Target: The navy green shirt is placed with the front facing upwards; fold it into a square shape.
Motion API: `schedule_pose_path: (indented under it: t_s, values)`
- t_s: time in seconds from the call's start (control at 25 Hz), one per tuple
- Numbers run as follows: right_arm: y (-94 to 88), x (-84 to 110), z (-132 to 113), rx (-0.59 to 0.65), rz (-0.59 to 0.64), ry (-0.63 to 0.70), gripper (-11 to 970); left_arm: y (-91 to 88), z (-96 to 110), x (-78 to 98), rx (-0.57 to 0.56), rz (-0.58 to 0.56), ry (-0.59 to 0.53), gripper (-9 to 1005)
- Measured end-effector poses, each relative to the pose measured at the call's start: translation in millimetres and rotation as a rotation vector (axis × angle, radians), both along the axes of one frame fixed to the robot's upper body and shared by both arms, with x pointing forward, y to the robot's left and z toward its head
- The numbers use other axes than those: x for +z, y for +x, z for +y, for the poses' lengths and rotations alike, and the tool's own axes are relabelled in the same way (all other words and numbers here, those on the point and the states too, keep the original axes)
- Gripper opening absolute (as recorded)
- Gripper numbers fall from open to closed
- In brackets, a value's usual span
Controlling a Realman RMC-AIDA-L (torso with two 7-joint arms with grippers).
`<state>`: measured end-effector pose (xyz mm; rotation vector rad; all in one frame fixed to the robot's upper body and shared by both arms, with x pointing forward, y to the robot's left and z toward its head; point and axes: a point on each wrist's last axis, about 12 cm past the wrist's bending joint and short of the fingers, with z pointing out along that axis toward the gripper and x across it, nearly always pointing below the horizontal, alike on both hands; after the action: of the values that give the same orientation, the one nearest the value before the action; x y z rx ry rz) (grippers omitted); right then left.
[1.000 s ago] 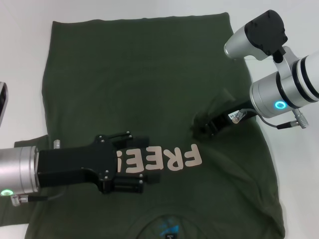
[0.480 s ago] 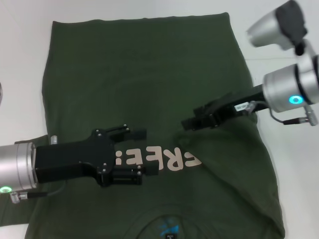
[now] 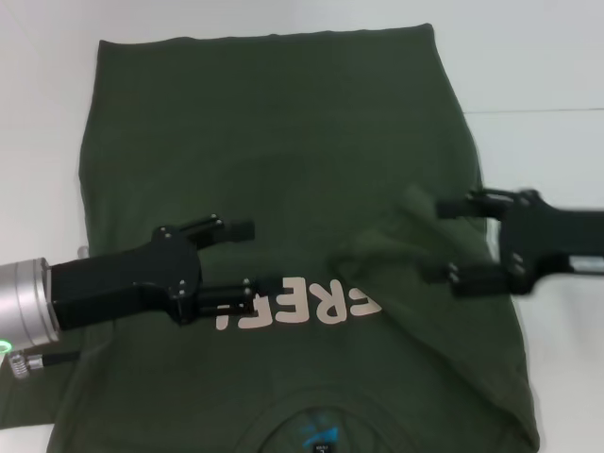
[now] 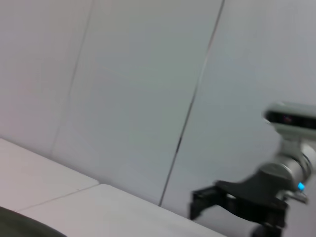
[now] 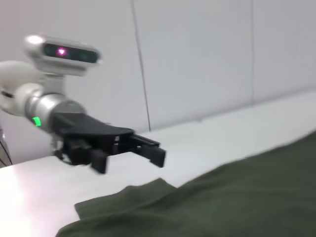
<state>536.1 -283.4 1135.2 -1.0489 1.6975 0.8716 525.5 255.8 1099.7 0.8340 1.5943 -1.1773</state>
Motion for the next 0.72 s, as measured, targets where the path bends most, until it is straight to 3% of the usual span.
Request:
schedule_pose_path:
  t_s: [0.12, 0.2, 0.48, 0.72]
  values:
    - [-19.5, -11.9, -16.0, 0.013, -0.063, 0.017, 798, -0.1, 3.2, -0.9, 0.027, 0.026, -0.012, 914]
    - [-31.6, -18.8, -23.9, 0.036, -0.094, 0.006, 938, 0.3, 5.0, -1.9, 0.043, 0.048, -0.014, 914]
    - [-66.3, -32.8, -34.0, 0.163, -0.15, -0.027, 938, 0.1, 20.2, -3.3, 0.114, 0.127, 0.019, 913]
    - [-65.4, -36.2, -28.3, 0.184, -0.147, -0.011, 938, -3.0, 49.6, 0.0, 0.247, 0.269, 0.178, 913]
